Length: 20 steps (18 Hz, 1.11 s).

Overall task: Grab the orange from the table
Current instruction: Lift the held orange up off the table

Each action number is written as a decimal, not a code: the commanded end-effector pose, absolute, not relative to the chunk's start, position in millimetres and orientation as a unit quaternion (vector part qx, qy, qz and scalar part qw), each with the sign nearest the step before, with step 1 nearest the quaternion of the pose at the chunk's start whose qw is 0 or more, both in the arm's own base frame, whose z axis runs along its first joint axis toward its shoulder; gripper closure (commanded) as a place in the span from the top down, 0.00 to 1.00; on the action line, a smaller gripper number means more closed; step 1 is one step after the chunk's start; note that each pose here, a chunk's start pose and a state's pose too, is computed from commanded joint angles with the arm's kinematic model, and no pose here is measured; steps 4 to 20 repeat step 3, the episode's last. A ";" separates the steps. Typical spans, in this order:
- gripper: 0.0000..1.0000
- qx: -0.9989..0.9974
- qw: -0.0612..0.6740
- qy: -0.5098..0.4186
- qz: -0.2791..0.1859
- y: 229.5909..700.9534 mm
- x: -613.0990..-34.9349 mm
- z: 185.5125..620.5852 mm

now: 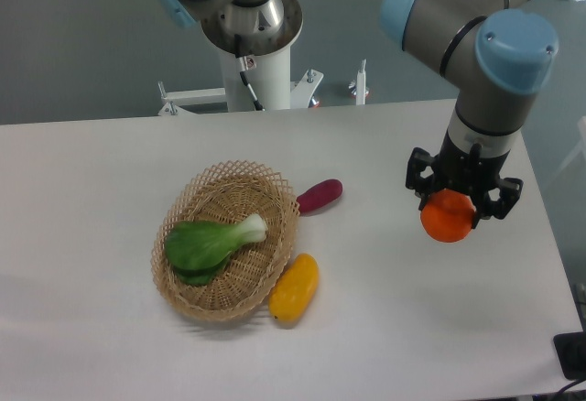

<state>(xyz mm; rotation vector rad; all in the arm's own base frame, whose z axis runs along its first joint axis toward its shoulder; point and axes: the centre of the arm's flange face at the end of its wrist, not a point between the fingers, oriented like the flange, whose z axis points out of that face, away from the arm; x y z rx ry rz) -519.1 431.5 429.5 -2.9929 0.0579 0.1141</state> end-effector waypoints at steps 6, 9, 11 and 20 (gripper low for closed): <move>0.62 -0.996 0.075 0.022 0.037 431.1 -519.5 429.5; 0.62 -0.996 0.075 0.022 0.037 431.1 -519.5 429.5; 0.62 -0.996 0.075 0.022 0.037 431.1 -519.5 429.5; 0.62 -0.996 0.075 0.022 0.037 431.1 -519.5 429.5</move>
